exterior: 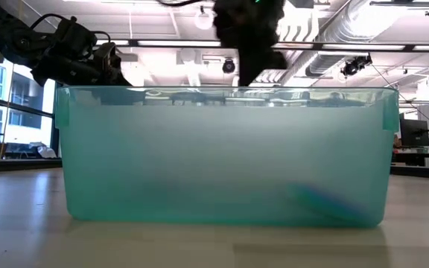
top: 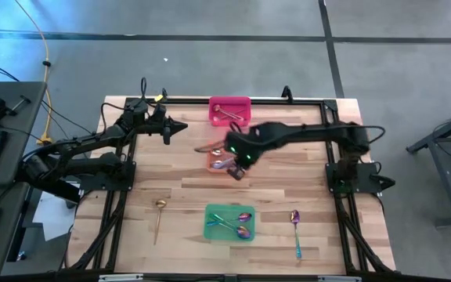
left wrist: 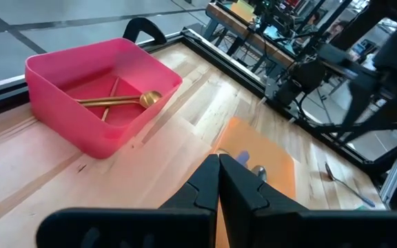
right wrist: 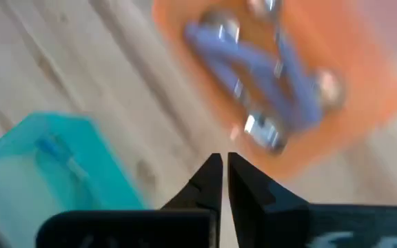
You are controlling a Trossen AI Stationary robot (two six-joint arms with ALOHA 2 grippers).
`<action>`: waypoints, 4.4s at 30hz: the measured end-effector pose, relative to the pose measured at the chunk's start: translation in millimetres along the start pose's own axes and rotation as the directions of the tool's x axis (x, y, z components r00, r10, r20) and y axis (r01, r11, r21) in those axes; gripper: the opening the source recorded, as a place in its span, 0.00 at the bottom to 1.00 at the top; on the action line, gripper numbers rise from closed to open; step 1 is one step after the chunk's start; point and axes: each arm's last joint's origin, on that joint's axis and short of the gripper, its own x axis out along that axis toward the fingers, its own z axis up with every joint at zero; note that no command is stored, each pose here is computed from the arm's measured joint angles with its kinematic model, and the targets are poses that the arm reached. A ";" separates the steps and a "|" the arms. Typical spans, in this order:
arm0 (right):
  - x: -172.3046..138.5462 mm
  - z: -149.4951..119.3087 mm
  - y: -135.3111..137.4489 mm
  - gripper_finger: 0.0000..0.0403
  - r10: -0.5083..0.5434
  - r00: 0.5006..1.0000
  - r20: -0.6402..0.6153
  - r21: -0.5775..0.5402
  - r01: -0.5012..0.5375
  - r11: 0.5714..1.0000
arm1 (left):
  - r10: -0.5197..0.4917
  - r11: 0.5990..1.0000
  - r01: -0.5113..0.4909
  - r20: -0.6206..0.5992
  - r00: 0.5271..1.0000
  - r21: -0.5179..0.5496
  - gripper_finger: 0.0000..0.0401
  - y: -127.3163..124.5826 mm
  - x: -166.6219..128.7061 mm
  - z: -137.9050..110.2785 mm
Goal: Sort silverware by color (type)
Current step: Put the blue spoon into the green bin
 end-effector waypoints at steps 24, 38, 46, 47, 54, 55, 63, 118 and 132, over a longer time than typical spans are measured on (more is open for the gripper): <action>14.9 -246.1 70.5 0.14 -0.028 0.968 -0.250 0.769 0.216 0.602 | 0.000 1.000 0.000 0.000 1.000 -0.007 0.00 0.0 0.0 0.0; 56.8 -275.0 42.5 0.26 -0.061 0.955 -0.290 0.773 0.272 0.573 | 0.000 1.000 0.000 -0.001 1.000 -0.017 0.00 0.0 0.1 -0.1; 79.5 -286.8 21.8 0.24 -0.042 0.945 -0.324 0.770 0.289 0.568 | 0.000 1.000 0.000 -0.001 1.000 -0.017 0.00 0.0 0.1 -0.1; 80.1 -287.2 20.3 0.23 -0.043 0.943 -0.330 0.769 0.296 0.567 | 0.000 1.000 0.000 -0.001 1.000 -0.017 0.00 0.0 0.1 -0.1; 82.9 -288.5 18.8 0.09 -0.031 0.942 -0.333 0.761 0.288 0.582 | 0.001 1.000 -0.001 -0.001 1.000 -0.017 0.00 0.1 0.0 -0.1; 83.1 -288.4 19.3 0.06 -0.024 0.943 -0.331 0.758 0.281 0.589 | 0.000 1.000 0.000 -0.001 1.000 -0.017 0.00 0.0 0.1 -0.1; 80.2 -281.9 24.6 0.01 0.059 0.953 -0.298 0.754 0.197 0.626 | 0.004 1.000 -0.004 0.001 1.000 -0.009 0.00 0.1 0.1 0.0; 85.0 -32.4 82.1 0.00 0.323 0.838 -0.439 -0.094 -0.400 0.912 | 0.007 1.000 -0.006 -0.010 1.000 0.028 0.00 0.5 0.1 -1.2; 81.3 -28.8 86.1 0.18 0.362 0.828 -0.428 -0.125 -0.451 0.884 | 0.012 1.000 -0.012 -0.030 0.999 0.015 0.00 1.1 0.1 -3.5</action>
